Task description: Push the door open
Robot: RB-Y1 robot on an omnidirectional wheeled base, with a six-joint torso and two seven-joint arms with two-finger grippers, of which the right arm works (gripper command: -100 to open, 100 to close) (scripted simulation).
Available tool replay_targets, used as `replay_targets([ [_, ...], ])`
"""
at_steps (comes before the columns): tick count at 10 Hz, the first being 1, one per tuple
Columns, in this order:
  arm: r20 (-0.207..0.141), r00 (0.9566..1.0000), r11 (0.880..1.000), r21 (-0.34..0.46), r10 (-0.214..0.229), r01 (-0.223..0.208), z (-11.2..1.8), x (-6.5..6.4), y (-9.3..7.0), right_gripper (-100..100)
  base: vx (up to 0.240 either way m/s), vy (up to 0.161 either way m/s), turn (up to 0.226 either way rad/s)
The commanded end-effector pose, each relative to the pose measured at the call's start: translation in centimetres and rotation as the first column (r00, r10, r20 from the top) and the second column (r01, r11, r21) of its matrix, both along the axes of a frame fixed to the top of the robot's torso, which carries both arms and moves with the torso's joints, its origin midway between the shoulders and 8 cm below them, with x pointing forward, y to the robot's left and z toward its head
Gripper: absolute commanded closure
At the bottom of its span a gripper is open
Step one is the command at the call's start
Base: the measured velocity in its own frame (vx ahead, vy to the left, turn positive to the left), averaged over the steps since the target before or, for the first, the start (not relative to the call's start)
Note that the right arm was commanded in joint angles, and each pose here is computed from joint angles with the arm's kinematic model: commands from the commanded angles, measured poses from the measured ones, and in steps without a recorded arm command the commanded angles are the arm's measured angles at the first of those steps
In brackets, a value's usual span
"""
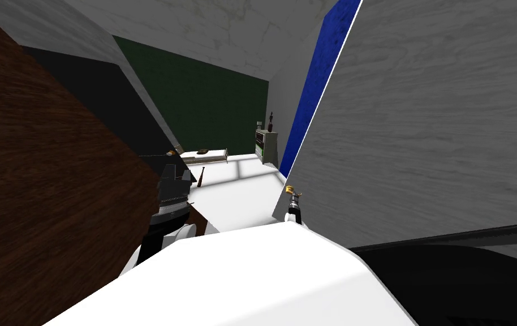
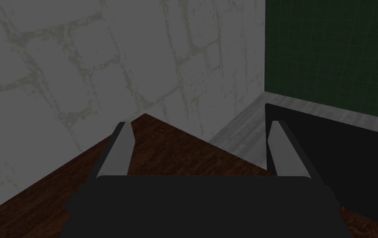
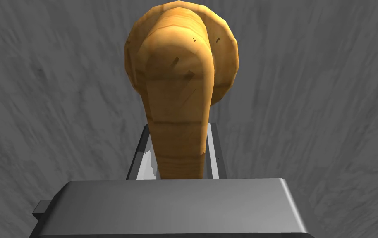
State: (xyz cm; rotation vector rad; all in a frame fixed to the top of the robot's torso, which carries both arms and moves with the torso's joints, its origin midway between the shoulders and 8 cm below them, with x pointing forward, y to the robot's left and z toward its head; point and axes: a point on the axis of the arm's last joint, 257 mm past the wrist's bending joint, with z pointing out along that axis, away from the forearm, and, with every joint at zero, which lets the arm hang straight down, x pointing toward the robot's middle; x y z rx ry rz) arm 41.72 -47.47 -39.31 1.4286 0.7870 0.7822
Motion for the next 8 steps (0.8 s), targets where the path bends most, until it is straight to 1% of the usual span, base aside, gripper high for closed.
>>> replay_targets([
  [1, 0.001, 0.9997, 1.000, 0.000, -0.024, 0.024, 0.0, -0.5, -0.9, 100, 0.161, -0.034, -0.036],
  [2, 0.001, 0.9995, 1.000, 0.000, -0.031, 0.031, 0.0, -0.7, -1.1, 100, 0.198, -0.014, -0.029],
  [3, 0.001, 0.9985, 0.999, -0.001, -0.054, 0.054, 0.0, -1.2, -1.9, 100, 0.216, 0.007, -0.048],
  [4, 0.001, 0.9985, 0.999, -0.001, -0.054, 0.054, 0.0, -1.2, -1.9, 100, 0.149, -0.006, -0.039],
  [5, 0.002, 0.9967, 0.997, -0.001, -0.081, 0.081, 0.1, -1.8, -2.8, 100, 0.156, -0.014, -0.025],
  [8, 0.003, 0.9908, 0.991, -0.002, -0.135, 0.135, 0.1, -3.2, -4.7, 100, 0.208, -0.028, -0.042],
])
